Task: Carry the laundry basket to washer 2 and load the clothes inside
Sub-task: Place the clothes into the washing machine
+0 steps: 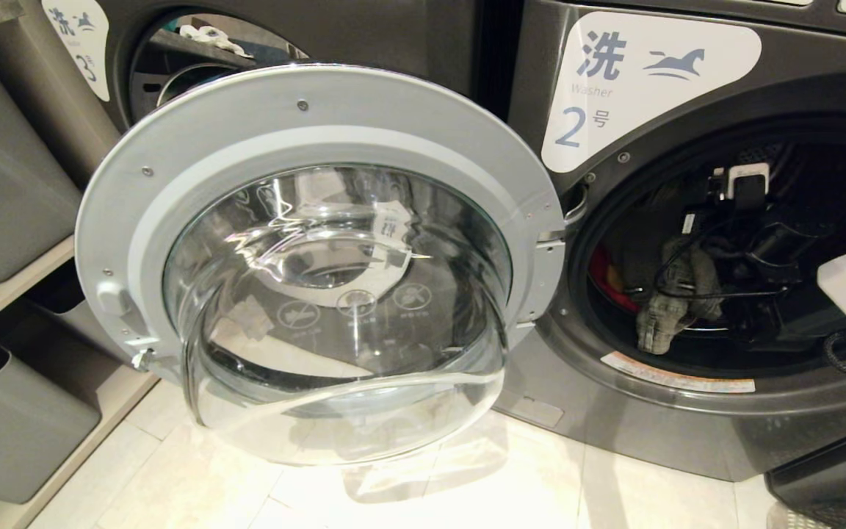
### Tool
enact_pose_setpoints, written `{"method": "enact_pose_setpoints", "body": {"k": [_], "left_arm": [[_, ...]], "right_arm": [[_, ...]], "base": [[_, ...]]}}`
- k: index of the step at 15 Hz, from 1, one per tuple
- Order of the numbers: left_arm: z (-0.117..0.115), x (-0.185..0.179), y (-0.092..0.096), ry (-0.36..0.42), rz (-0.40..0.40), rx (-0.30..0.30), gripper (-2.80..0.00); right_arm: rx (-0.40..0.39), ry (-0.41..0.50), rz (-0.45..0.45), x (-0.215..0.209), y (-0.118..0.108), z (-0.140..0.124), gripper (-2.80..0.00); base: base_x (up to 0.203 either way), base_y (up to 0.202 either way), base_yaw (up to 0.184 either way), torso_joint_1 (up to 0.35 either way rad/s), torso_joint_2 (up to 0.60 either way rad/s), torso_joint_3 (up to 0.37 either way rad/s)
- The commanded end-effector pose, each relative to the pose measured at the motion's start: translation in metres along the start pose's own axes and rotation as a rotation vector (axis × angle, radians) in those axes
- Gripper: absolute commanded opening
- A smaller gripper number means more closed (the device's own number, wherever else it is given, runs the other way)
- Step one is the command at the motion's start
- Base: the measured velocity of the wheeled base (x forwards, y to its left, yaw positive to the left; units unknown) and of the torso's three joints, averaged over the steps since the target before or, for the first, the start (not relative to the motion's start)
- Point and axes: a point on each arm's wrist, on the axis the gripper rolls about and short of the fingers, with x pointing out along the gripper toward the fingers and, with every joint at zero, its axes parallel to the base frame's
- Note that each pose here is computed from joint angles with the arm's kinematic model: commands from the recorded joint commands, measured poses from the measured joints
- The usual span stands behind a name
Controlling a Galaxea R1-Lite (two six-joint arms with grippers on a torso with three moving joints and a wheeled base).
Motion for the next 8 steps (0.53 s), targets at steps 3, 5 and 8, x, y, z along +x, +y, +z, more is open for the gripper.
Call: {"method": "enact_pose_setpoints", "body": {"k": [3, 5, 8], "left_arm": [[-0.003, 0.001, 0.0, 0.01, 0.0, 0.0, -2.8], [-0.003, 0.001, 0.0, 0.01, 0.0, 0.0, -2.8], [-0.003, 0.001, 0.0, 0.01, -0.001, 0.001, -2.8]], "right_arm": [[-0.016, 0.018, -0.005, 0.01, 0.013, -0.053, -2.8], [-0.019, 0.012, -0.011, 0.016, 0.012, -0.059, 0.0], [-0.019, 0.016, 0.029, 0.022, 0.008, -0.065, 0.0]], "base": [[0.0, 0.0, 0.0, 0.0, 0.0, 0.0], [0.0, 0.0, 0.0, 0.0, 0.0, 0.0], [0.0, 0.0, 0.0, 0.0, 0.0, 0.0]]}}
